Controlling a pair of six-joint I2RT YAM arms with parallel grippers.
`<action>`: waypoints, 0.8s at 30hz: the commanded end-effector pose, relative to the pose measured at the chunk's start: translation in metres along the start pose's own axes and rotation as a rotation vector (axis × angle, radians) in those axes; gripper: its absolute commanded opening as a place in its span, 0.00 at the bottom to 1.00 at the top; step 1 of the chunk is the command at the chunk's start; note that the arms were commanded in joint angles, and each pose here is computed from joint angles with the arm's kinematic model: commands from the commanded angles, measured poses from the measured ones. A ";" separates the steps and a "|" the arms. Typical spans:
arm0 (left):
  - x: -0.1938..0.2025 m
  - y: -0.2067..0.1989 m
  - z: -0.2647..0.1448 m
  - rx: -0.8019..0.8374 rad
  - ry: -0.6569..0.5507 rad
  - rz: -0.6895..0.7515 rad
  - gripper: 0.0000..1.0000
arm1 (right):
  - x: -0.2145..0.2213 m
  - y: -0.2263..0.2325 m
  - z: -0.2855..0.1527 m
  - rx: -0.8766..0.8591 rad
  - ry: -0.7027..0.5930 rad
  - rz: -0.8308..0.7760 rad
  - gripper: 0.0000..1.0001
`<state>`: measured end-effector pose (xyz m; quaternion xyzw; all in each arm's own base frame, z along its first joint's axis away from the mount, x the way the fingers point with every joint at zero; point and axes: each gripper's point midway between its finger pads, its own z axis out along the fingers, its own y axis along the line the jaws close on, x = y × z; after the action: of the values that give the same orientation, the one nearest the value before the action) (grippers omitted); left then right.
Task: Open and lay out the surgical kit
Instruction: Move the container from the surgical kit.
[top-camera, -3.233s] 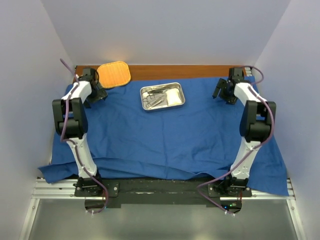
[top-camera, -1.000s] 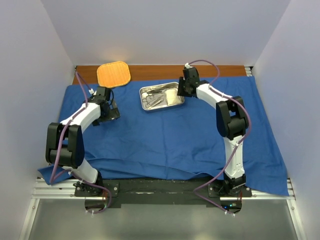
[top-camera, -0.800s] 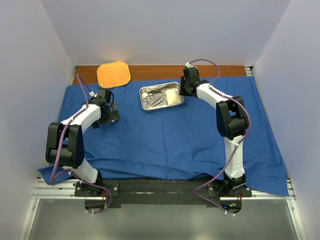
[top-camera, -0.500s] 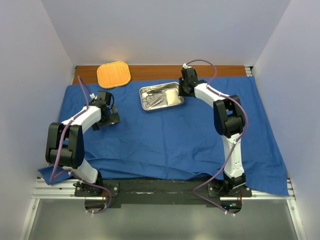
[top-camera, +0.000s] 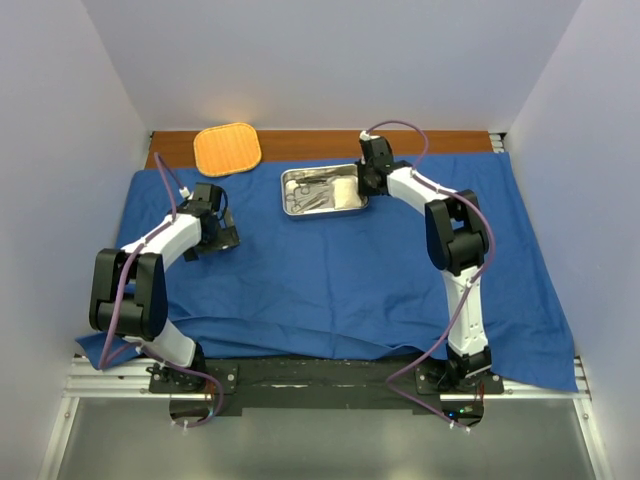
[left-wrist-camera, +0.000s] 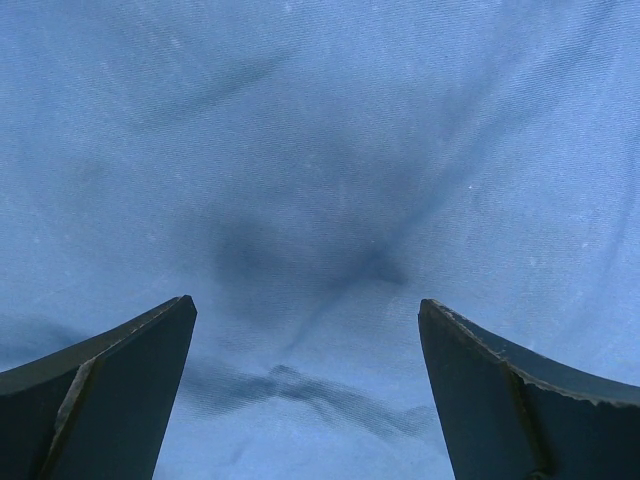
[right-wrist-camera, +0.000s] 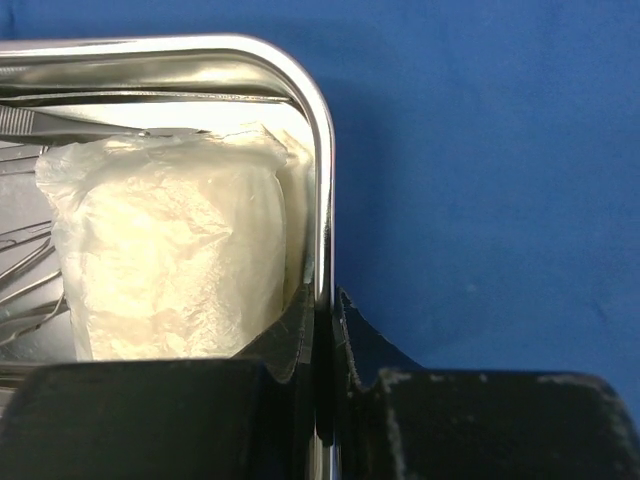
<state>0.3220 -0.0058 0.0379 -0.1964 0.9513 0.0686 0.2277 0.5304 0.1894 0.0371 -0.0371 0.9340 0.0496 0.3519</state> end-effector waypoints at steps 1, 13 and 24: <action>-0.015 -0.006 -0.008 0.032 -0.063 0.007 1.00 | -0.015 -0.029 -0.038 0.057 -0.037 -0.019 0.00; -0.017 -0.004 0.001 0.013 -0.077 0.015 1.00 | 0.032 -0.153 -0.116 0.281 -0.041 0.273 0.00; -0.015 -0.008 0.013 0.016 -0.077 0.011 1.00 | 0.110 -0.237 -0.207 0.705 -0.268 0.835 0.00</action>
<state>0.3348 -0.0063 0.0363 -0.1905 0.9471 0.0642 0.2503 0.3472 -0.0493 0.0693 0.3213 0.8823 -0.1044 0.3278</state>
